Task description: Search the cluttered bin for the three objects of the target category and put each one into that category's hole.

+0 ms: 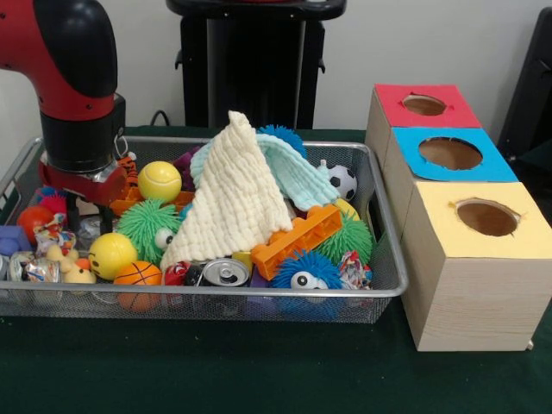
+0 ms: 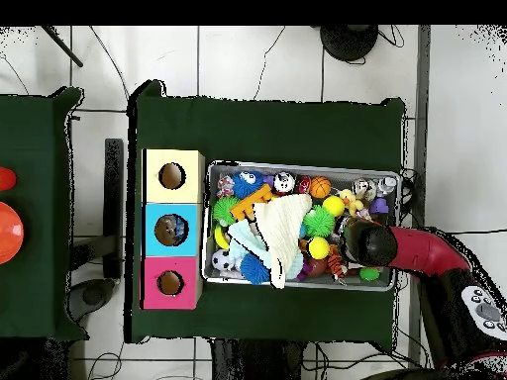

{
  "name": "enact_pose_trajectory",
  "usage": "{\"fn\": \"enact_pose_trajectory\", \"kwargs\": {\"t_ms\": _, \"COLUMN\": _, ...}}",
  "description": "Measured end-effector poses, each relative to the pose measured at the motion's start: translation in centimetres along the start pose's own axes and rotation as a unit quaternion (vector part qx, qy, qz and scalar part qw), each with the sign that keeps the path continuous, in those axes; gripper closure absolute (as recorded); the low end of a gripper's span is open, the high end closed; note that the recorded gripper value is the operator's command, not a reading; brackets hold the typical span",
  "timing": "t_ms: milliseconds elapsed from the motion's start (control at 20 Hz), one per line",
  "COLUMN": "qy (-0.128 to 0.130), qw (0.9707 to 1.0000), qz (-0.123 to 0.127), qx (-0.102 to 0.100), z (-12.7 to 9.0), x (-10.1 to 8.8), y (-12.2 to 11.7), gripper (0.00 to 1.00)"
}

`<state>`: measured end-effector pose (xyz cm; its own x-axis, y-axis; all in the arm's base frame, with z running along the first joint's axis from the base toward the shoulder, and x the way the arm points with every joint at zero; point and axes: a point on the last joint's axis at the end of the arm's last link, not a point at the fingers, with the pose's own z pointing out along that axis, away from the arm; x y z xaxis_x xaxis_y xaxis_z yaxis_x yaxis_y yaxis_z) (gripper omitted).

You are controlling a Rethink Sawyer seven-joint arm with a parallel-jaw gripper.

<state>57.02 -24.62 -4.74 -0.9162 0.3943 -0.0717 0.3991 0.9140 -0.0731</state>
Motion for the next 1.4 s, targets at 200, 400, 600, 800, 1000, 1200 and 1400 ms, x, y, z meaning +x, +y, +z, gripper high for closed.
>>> {"fn": "enact_pose_trajectory", "kwargs": {"t_ms": 200, "qy": 0.000, "qw": 1.0000, "qz": 0.000, "qx": 0.000, "z": -0.1, "x": 0.0, "y": 0.0, "gripper": 1.00}}
{"fn": "enact_pose_trajectory", "kwargs": {"t_ms": 400, "qy": 0.001, "qw": 1.0000, "qz": 0.000, "qx": 0.001, "z": -0.2, "x": -0.1, "y": 0.0, "gripper": 1.00}}
{"fn": "enact_pose_trajectory", "kwargs": {"t_ms": 600, "qy": 0.001, "qw": 1.0000, "qz": 0.000, "qx": 0.001, "z": -0.5, "x": -0.2, "y": 0.1, "gripper": 1.00}}
{"fn": "enact_pose_trajectory", "kwargs": {"t_ms": 800, "qy": 0.004, "qw": 1.0000, "qz": 0.002, "qx": 0.001, "z": -0.9, "x": -0.4, "y": 0.2, "gripper": 1.00}}
{"fn": "enact_pose_trajectory", "kwargs": {"t_ms": 1000, "qy": 0.022, "qw": 0.9997, "qz": 0.011, "qx": 0.006, "z": -2.6, "x": -0.6, "y": 0.0, "gripper": 1.00}}
{"fn": "enact_pose_trajectory", "kwargs": {"t_ms": 1200, "qy": 0.042, "qw": 0.9989, "qz": 0.016, "qx": 0.014, "z": -4.2, "x": -0.7, "y": -0.3, "gripper": 1.00}}
{"fn": "enact_pose_trajectory", "kwargs": {"t_ms": 1400, "qy": 0.053, "qw": 0.9981, "qz": 0.024, "qx": 0.022, "z": -6.3, "x": -1.4, "y": -0.7, "gripper": 1.00}}
